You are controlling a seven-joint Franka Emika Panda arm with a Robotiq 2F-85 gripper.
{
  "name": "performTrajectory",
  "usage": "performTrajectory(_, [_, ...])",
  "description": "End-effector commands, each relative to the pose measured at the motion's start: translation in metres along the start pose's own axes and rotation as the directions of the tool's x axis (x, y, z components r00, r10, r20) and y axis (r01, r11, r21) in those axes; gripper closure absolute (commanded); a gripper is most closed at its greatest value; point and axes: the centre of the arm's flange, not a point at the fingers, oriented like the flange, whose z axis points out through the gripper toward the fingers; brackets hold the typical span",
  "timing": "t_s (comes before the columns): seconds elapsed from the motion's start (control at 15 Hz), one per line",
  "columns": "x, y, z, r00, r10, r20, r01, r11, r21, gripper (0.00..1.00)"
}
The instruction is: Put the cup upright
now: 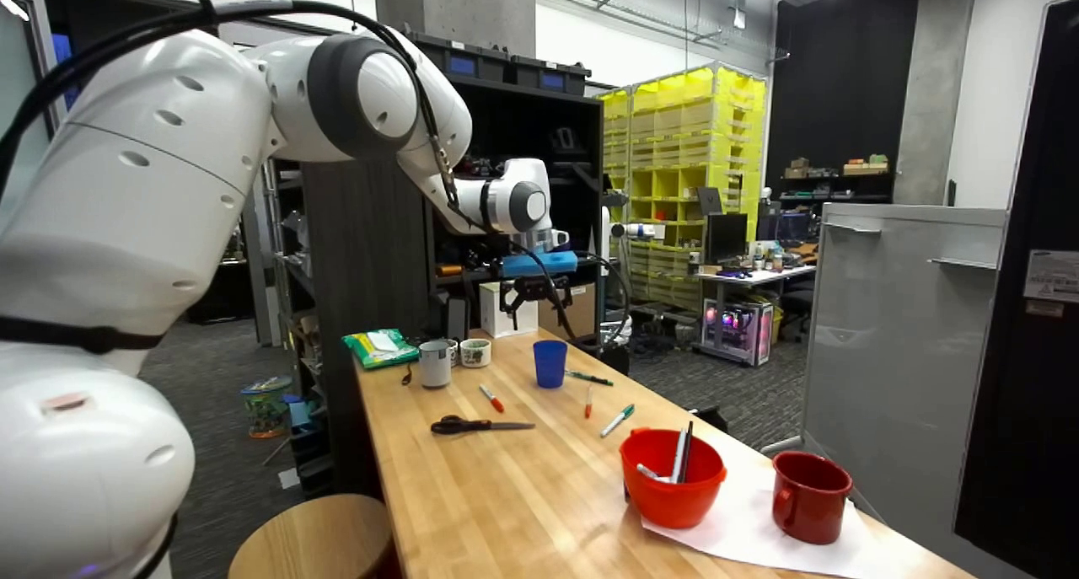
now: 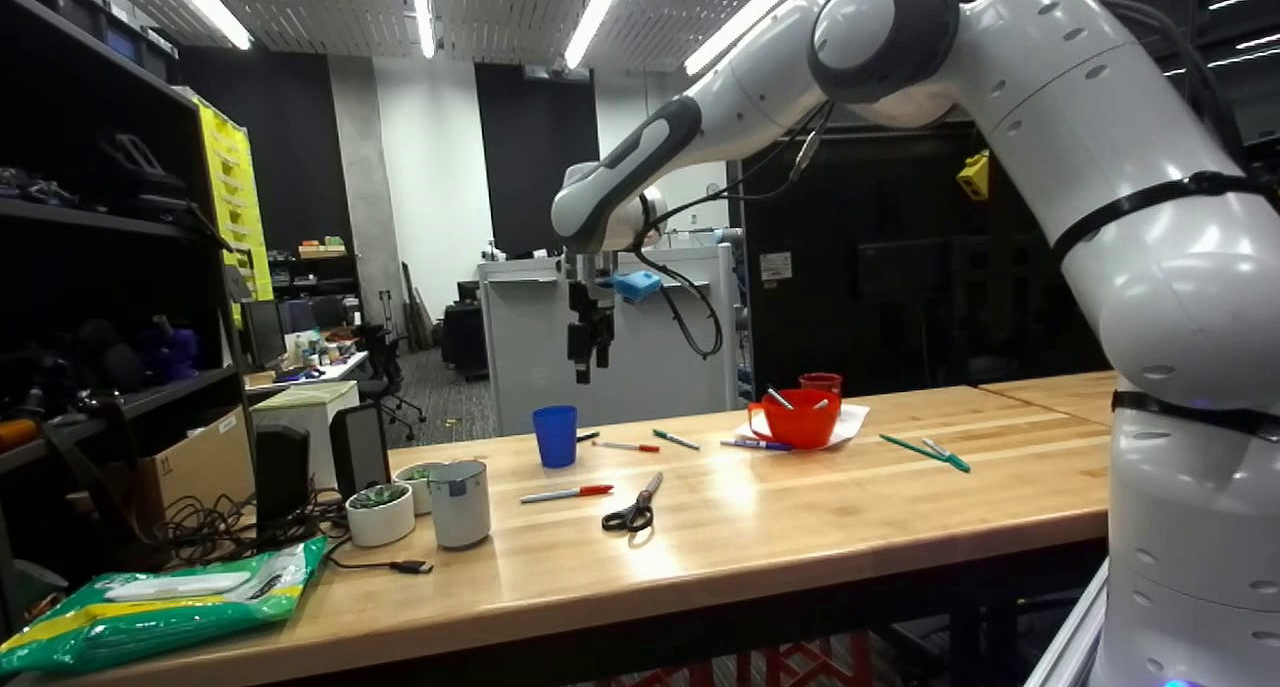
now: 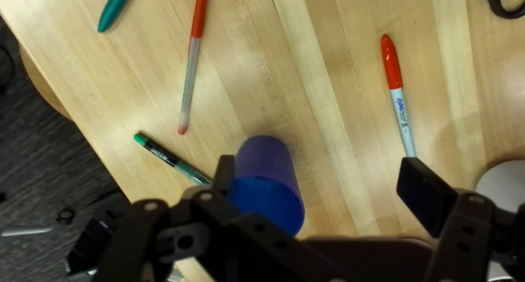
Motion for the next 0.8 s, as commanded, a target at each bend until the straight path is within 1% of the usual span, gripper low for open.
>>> performTrajectory(0.0, [-0.027,-0.016,-0.004,0.981,0.193,-0.012,-0.193,0.979,-0.060,0.00])
performTrajectory(0.13, [-0.036,-0.016,-0.004,0.954,0.300,-0.012,-0.300,0.950,-0.087,0.00])
performTrajectory(0.27, [-0.049,-0.013,-0.006,0.916,0.402,0.007,-0.399,0.910,-0.117,0.00])
performTrajectory(0.33, [-0.058,-0.010,-0.002,0.913,0.408,0.026,-0.404,0.909,-0.104,0.00])
performTrajectory(0.4, [-0.034,0.002,0.007,0.932,0.361,0.008,-0.359,0.929,-0.084,0.00])
performTrajectory(0.53, [-0.044,0.003,0.008,0.921,0.390,0.020,-0.387,0.918,-0.088,0.00])
performTrajectory(0.73, [-0.048,0.003,0.008,0.918,0.397,0.024,-0.393,0.915,-0.089,0.00])
